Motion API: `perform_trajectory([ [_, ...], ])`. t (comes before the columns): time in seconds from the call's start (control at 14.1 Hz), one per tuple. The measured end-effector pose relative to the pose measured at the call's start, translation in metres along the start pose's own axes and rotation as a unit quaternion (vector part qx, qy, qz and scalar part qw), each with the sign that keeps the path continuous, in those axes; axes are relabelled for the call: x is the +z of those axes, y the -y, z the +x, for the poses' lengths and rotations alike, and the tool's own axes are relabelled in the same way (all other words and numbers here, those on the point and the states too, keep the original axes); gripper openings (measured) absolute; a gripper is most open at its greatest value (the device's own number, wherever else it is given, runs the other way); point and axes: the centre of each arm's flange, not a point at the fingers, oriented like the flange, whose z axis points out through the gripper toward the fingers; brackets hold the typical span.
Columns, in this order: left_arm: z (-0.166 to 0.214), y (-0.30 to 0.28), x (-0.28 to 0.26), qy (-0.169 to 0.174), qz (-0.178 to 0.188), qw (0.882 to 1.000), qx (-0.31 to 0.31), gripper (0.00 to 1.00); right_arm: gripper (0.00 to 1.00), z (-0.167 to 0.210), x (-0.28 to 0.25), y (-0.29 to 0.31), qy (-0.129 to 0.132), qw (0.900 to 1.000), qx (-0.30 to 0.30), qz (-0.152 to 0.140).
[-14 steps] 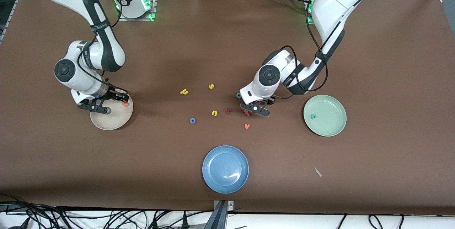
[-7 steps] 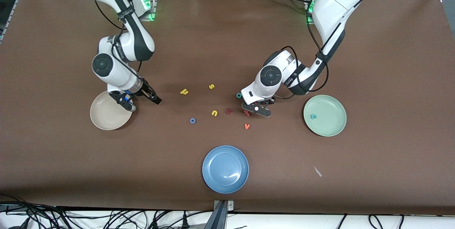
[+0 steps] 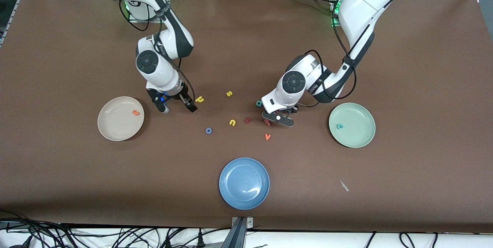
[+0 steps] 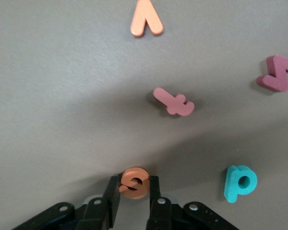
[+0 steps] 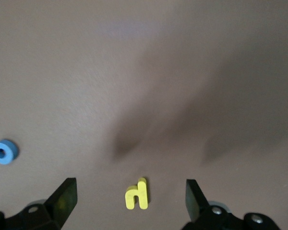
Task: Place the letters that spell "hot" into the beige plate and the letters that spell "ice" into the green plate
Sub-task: 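Grasp the orange e with the left gripper while the right gripper descends, then place the e on the green plate while the right gripper lifts the h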
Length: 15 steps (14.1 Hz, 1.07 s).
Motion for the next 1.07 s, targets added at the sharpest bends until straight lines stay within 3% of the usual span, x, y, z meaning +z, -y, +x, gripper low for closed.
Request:
perform_trajectory([
  [0.21,0.006,0.028,-0.036,0.016,0.022,0.999,-0.017,0.26,1.0,-0.011,0.011,-0.001,0.001,1.0,0.01,-0.007],
  [0.43,0.008,0.093,-0.07,0.041,0.046,0.998,-0.01,0.26,1.0,-0.015,0.022,-0.004,0.002,1.0,0.009,-0.016],
  [0.78,0.003,0.26,-0.075,0.056,0.025,0.998,0.03,0.26,0.93,-0.019,0.038,-0.007,0.001,1.0,0.008,-0.022],
  [1.07,-0.009,0.314,-0.047,0.067,0.005,0.997,0.034,0.29,0.84,-0.019,0.036,-0.006,0.001,1.0,0.007,-0.02],
])
